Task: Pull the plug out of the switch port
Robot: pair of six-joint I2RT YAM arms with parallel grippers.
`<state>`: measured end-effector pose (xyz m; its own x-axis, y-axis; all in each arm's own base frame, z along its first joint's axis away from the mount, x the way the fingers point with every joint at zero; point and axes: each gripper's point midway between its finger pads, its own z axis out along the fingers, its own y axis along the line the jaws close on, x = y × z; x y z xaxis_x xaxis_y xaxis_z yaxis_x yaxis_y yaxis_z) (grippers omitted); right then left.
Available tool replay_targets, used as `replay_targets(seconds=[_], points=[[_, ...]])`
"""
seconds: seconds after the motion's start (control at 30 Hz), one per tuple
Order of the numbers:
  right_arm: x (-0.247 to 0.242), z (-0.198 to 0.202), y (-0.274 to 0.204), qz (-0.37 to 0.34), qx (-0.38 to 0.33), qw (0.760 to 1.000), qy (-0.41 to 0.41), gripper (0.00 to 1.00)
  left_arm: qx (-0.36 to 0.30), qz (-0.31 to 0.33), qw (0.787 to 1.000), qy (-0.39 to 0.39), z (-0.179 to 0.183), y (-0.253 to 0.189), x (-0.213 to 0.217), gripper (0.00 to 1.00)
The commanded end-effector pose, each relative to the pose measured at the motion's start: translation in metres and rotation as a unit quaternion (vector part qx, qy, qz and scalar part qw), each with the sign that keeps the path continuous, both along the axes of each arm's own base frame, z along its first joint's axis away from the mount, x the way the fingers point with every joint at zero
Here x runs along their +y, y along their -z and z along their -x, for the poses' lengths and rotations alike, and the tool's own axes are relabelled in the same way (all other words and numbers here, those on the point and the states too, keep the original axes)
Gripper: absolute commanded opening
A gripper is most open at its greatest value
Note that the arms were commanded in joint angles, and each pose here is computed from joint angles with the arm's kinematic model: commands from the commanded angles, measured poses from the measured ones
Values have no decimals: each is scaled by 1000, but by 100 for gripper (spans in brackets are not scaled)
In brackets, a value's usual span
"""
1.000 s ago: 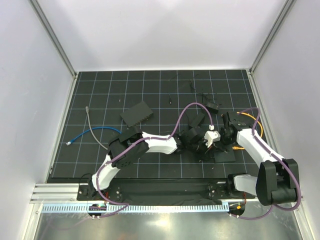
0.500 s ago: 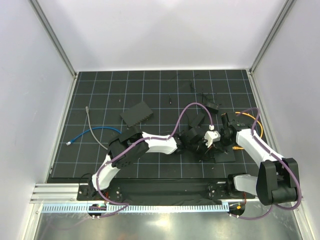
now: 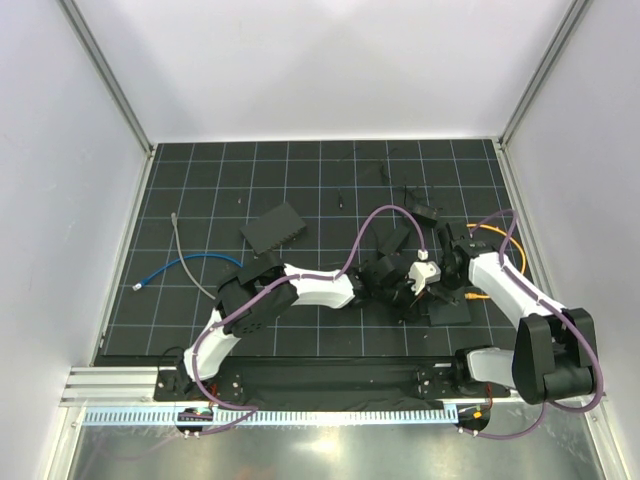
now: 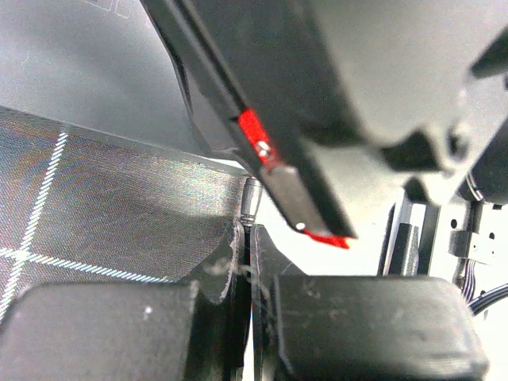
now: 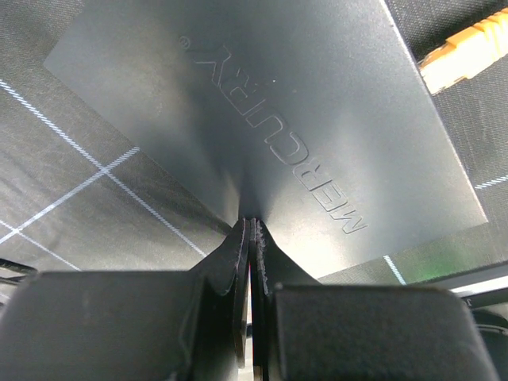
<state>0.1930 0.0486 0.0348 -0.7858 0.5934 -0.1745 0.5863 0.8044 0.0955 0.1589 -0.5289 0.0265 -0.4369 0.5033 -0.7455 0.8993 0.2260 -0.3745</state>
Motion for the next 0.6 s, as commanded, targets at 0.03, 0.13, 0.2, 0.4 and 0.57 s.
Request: replay_targets(seconds=[0.03, 0.13, 0.2, 0.4, 0.57], points=[[6, 16, 14, -21, 13, 1000, -2, 1, -16, 28, 999, 10, -2, -14, -11, 0], [20, 20, 4, -62, 10, 998, -4, 1, -16, 31, 999, 10, -2, -15, -12, 0], [23, 23, -1, -72, 11, 997, -9, 1, -16, 32, 999, 11, -2, -16, -12, 0], [38, 29, 7, -113, 33, 993, -28, 1, -15, 35, 999, 12, -1, -16, -13, 0], [53, 26, 8, -158, 13, 986, -58, 1, -14, 39, 999, 16, 1, -18, -13, 0]])
